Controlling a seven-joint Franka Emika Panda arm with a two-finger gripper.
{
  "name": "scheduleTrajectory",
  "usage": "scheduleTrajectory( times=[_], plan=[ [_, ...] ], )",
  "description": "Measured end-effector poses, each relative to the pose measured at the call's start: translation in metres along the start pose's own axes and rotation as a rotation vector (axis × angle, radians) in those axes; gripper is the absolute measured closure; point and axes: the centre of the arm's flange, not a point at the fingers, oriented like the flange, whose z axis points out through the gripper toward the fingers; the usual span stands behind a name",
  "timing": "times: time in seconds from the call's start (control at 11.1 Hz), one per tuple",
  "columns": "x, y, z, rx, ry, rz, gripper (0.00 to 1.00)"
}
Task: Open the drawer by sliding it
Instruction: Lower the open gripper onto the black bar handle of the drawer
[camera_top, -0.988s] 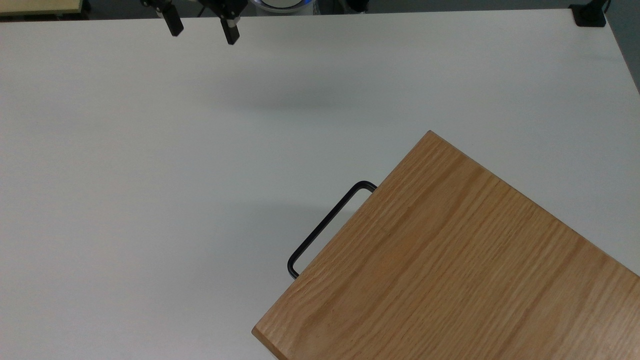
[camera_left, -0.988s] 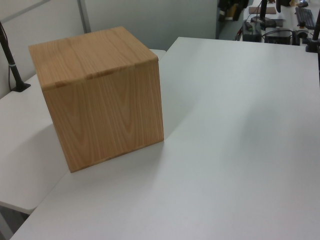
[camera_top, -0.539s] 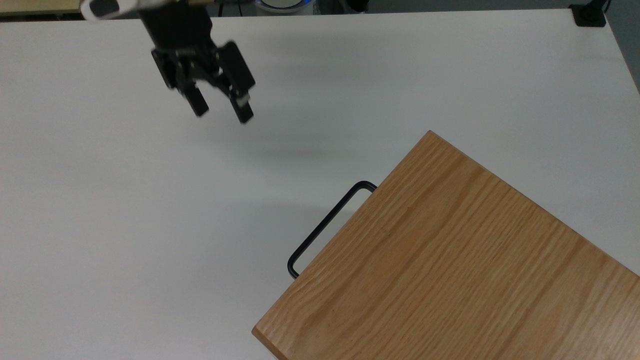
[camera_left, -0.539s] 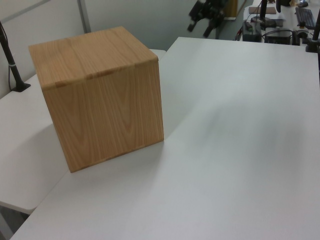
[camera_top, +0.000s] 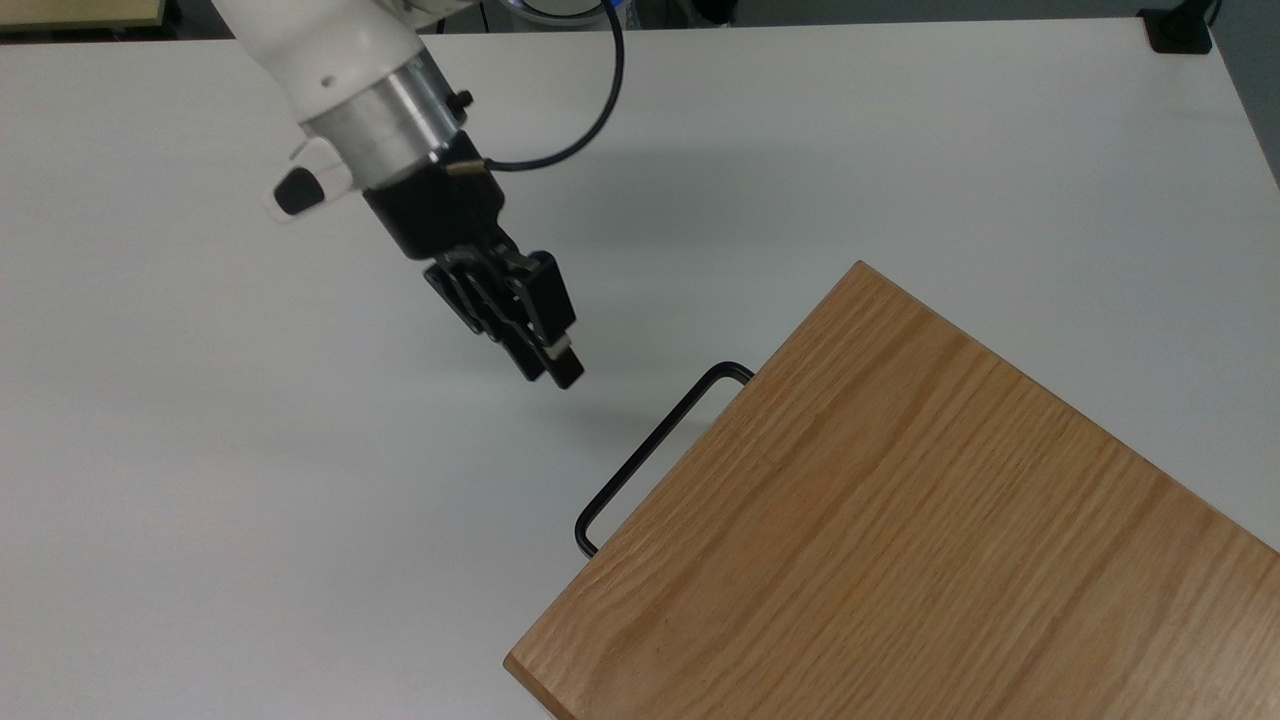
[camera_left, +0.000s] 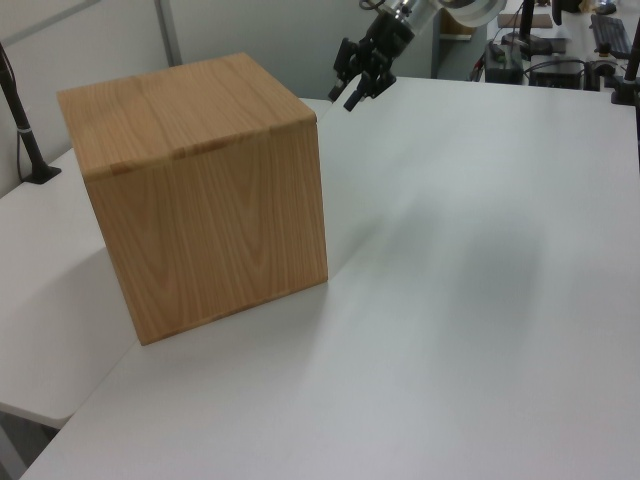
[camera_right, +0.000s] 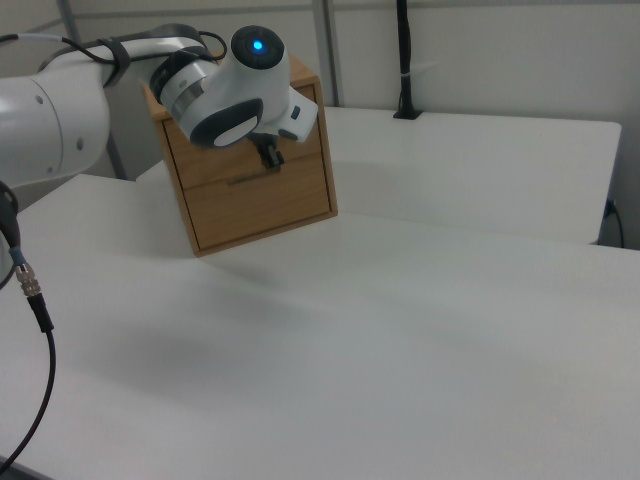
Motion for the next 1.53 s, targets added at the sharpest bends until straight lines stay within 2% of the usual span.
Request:
scheduleTrajectory(
  times=[0.18,0.54,0.9,1.17,1.53],
  plan=[
    [-0.005,-0.010,0.019,0.019,-0.024,-0.008,0.57],
    [0.001,-0.013,0.029,0.106,-0.028,0.064,0.56],
    [0.006,-0.013,0.022,0.114,-0.016,0.069,0.57],
    [0.007,-0.018,0.018,0.149,-0.016,0.088,0.56],
    [0.008,-0.032,0.019,0.185,0.076,0.083,0.56]
  ],
)
